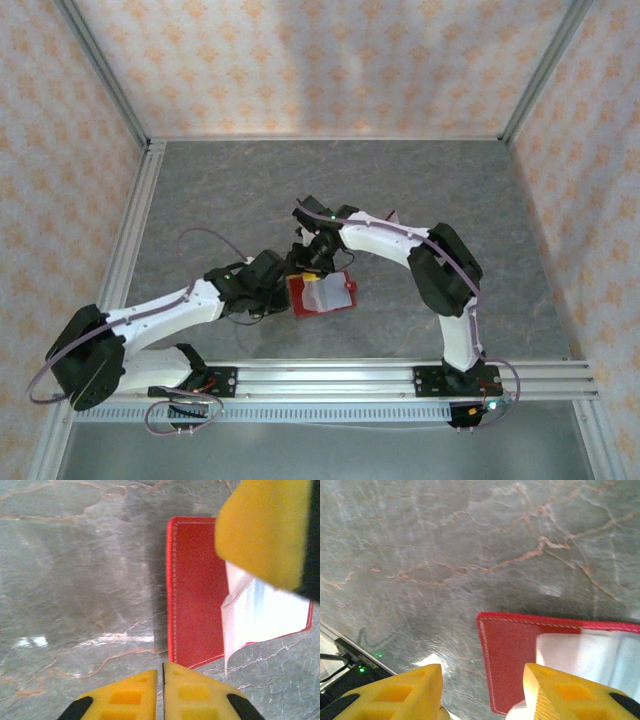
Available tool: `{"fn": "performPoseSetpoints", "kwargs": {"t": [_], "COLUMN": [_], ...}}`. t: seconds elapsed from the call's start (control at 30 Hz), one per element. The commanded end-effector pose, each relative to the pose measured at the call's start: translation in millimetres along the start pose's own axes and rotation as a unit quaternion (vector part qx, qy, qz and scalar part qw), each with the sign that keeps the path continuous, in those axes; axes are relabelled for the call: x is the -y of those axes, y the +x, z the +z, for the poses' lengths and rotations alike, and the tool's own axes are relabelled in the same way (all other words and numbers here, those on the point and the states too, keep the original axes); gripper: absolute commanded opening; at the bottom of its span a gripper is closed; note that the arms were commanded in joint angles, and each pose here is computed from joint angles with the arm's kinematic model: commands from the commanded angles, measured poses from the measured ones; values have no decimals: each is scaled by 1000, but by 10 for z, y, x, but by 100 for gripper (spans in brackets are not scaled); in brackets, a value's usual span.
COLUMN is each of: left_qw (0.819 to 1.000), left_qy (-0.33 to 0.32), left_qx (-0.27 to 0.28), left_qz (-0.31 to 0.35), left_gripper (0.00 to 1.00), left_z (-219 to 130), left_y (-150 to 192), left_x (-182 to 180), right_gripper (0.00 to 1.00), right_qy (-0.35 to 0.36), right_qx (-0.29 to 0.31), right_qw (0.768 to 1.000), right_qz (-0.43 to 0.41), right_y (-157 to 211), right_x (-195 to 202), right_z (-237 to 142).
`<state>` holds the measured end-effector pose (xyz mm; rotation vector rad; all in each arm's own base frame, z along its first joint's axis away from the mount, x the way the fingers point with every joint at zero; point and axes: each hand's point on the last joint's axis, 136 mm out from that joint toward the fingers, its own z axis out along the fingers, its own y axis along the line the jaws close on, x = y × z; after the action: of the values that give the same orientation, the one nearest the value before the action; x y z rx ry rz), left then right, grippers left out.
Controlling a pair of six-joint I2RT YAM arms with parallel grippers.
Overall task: Put the credit cards into the card holder
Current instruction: Flip over the card slot in the card holder.
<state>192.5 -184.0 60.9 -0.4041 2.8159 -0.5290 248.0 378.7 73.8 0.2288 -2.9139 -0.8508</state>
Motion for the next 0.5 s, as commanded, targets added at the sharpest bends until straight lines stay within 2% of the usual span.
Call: {"fn": "performPoseSetpoints", "kwargs": {"t": [0.0,0.3,0.37,0.47], "left_qw": [999,999,999,999], "left_qy": [-30,-1,11,23], "left_qx": [12,30,31,30], "left_qz": [-12,-21,-14,0], "left_gripper": [15,37,43,49], "left_z": [-70,-213,-232,-246], "left_y": [-20,-120,-143,-193], "left_x": [-232,-210,-134,-12], "right_gripper": [48,52,50,42], "right_qy": [-15,-3,7,26], "right_qx": [2,30,37,55], "right_qw": [1000,998,998,998], "right_qz": [-12,-57,-52,-35], "right_y": [-61,-301,-352,-425], "right_x": [-174,-366,-285,-52], "right_z": [-37,-465,-571,-737]}}
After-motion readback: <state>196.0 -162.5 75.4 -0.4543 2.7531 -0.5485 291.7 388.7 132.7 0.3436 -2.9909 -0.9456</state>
